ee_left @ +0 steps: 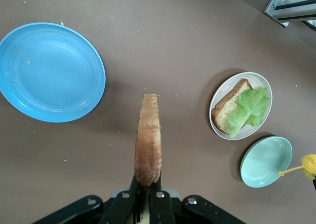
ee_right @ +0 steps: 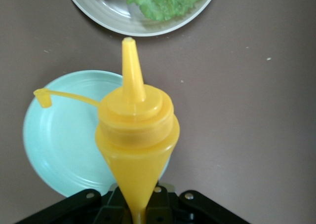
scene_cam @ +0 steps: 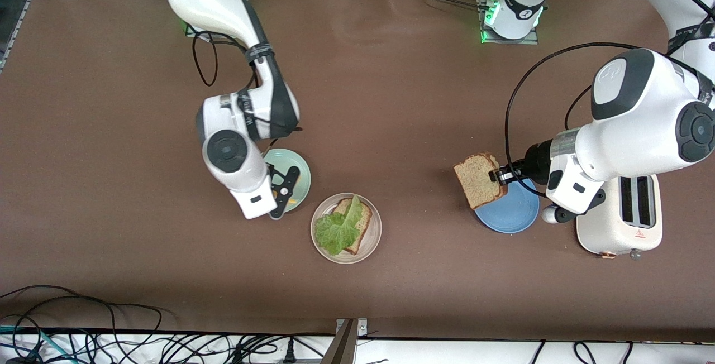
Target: Make sandwich on beige plate with both arms
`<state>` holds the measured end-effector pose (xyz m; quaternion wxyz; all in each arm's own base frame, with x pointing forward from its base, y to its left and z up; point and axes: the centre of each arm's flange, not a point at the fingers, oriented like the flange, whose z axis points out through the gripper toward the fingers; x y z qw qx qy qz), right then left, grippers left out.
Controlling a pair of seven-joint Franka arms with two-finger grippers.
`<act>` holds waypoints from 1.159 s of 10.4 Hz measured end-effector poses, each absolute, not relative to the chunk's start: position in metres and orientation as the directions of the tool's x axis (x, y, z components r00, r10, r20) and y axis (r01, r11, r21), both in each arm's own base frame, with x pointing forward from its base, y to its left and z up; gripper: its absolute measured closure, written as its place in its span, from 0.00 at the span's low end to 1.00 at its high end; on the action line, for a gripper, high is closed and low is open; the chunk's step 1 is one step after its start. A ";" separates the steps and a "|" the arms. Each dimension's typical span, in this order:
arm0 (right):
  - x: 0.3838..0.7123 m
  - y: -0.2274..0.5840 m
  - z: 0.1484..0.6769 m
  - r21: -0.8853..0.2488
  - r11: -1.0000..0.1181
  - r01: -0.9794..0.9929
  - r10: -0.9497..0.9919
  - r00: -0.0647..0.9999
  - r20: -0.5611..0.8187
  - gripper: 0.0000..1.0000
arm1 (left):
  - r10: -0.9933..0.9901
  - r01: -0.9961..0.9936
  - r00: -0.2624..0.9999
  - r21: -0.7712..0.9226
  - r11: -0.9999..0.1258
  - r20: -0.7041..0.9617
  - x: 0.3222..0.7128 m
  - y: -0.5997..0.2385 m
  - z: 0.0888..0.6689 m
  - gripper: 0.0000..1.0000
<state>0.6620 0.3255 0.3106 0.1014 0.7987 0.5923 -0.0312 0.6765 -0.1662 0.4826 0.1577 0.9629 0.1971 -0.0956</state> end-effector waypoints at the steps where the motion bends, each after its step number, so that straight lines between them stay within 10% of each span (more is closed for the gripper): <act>1: 0.654 0.347 0.310 0.202 -0.208 0.957 0.938 0.254 -0.236 0.92 | 0.349 0.410 0.904 0.266 -0.873 -0.247 0.676 -0.166 0.482 0.92; 12: 0.645 0.407 0.262 0.445 0.160 0.881 0.801 0.147 -0.580 0.92 | 0.346 0.408 0.904 0.264 -0.874 -0.251 0.676 -0.168 0.480 0.92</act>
